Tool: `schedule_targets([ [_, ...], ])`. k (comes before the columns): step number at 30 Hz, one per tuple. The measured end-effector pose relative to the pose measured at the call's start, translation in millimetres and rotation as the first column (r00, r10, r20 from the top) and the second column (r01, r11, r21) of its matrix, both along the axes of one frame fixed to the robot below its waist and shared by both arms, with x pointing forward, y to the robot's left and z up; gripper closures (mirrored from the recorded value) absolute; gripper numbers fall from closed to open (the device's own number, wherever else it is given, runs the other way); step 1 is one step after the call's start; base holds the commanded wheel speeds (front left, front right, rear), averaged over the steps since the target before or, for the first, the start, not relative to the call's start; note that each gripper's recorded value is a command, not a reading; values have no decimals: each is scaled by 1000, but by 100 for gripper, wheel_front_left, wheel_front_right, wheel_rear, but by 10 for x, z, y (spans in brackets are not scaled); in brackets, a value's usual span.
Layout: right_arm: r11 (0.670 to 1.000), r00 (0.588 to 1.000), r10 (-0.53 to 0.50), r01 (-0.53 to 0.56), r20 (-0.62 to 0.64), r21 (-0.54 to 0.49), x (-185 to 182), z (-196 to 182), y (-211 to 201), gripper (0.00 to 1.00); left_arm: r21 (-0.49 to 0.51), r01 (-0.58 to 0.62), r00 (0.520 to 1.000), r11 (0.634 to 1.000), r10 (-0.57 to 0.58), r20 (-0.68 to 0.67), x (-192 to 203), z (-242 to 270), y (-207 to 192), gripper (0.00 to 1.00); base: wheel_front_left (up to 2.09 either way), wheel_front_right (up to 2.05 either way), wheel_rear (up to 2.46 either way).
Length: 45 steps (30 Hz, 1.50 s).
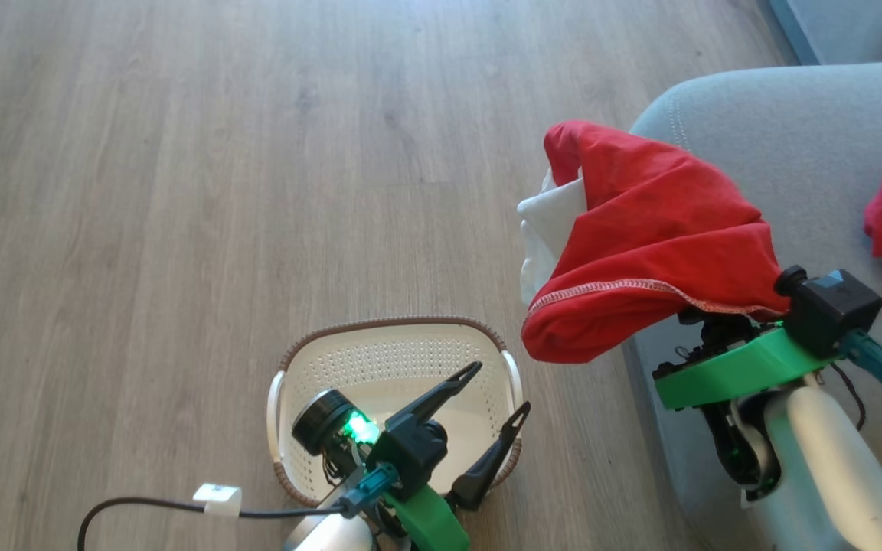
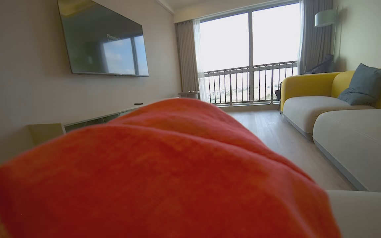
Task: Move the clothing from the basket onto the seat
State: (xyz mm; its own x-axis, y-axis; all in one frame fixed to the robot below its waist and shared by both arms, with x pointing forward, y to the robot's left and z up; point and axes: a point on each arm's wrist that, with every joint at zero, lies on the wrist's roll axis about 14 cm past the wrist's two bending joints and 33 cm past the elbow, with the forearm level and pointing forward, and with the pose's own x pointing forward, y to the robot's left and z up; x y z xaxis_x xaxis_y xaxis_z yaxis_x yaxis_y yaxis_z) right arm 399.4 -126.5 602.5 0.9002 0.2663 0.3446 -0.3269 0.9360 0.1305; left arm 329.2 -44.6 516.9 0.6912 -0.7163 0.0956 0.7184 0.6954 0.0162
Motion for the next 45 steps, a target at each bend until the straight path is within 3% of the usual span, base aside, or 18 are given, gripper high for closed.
schedule_targets([
  [12, 988, 987, -157, 157, 24, -5, -52, 76, -546, 100, -5, 93, 995, 996, -93, -20, -3, -62, -272, 0, 0, 0, 0],
  [20, 944, 943, -330, 331, 30, -13, -266, 102, -1143, 100, -19, 223, 975, 975, -223, -11, -30, -38, -654, 0, 0, 0, 0],
  [31, 844, 844, -535, 536, 35, -30, -813, 137, -1817, 100, -33, 405, 914, 914, -405, -3, -283, -15, -1160, 0, 0, 0, 0],
  [37, 739, 740, -672, 673, 36, -35, -1260, 125, -2251, 100, -50, 493, 870, 869, -493, 11, -506, 49, -1365, 0, 0, 0, 0],
  [45, 669, 670, -742, 742, 29, -37, -1516, 91, -2470, 100, -72, 530, 847, 845, -531, 8, -591, 74, -1439, 0, 0, 0, 0],
])
